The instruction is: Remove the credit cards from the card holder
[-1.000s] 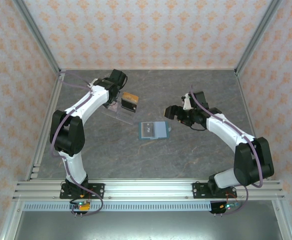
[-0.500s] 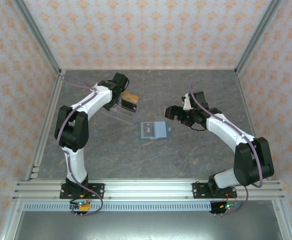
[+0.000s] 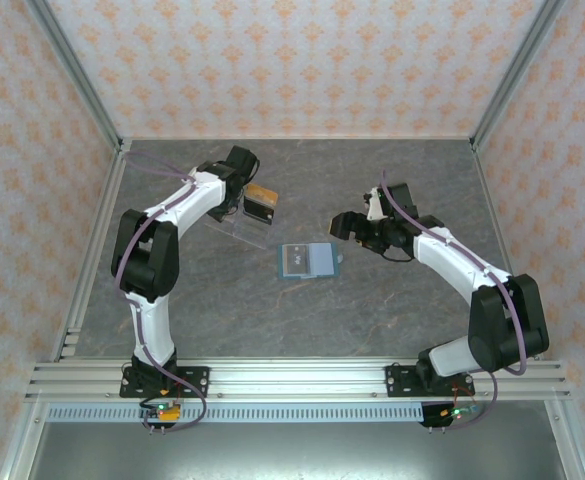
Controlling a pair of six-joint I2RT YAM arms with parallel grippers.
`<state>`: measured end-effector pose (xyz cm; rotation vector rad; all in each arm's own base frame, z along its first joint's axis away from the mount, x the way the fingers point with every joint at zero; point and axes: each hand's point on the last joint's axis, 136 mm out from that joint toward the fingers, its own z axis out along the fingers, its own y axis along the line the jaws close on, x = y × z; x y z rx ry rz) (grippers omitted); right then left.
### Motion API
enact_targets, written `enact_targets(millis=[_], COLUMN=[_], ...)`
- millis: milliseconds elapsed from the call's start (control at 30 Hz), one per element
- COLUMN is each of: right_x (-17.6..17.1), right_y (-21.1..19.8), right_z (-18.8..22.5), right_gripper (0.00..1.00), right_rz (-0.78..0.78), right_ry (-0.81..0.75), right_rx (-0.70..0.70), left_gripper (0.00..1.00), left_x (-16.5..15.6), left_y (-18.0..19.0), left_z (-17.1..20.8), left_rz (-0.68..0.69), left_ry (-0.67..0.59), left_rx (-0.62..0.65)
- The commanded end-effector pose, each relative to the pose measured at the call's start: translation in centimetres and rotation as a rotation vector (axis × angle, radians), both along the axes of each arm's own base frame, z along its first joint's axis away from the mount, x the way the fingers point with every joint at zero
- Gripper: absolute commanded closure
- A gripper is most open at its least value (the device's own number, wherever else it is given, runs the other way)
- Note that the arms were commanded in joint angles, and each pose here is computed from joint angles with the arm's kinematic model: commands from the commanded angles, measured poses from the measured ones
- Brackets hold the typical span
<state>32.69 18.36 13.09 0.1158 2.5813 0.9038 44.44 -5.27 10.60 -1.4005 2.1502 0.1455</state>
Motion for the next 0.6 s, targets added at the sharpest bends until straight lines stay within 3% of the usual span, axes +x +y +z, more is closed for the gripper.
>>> enact_targets(millis=[0, 233, 567], right_x=[0.0, 0.0, 0.0], right_y=[0.0, 0.0, -0.1], right_z=[-0.4, -0.5, -0.5], right_gripper=[0.12, 0.12, 0.11], right_rz=[0.002, 0.005, 0.002], right_ry=[0.009, 0.008, 0.002], right_rx=[-0.015, -0.013, -0.017], left_gripper=[1.0, 1.0, 1.0], left_x=[0.1, 0.2, 0.4], left_y=[0.8, 0.6, 0.4], left_z=[3.7, 4.4, 2.5], left_rz=[0.044, 0.044, 0.075], left_ry=[-0.114, -0.146, -0.117], left_rx=[-0.016, -0.039, -0.054])
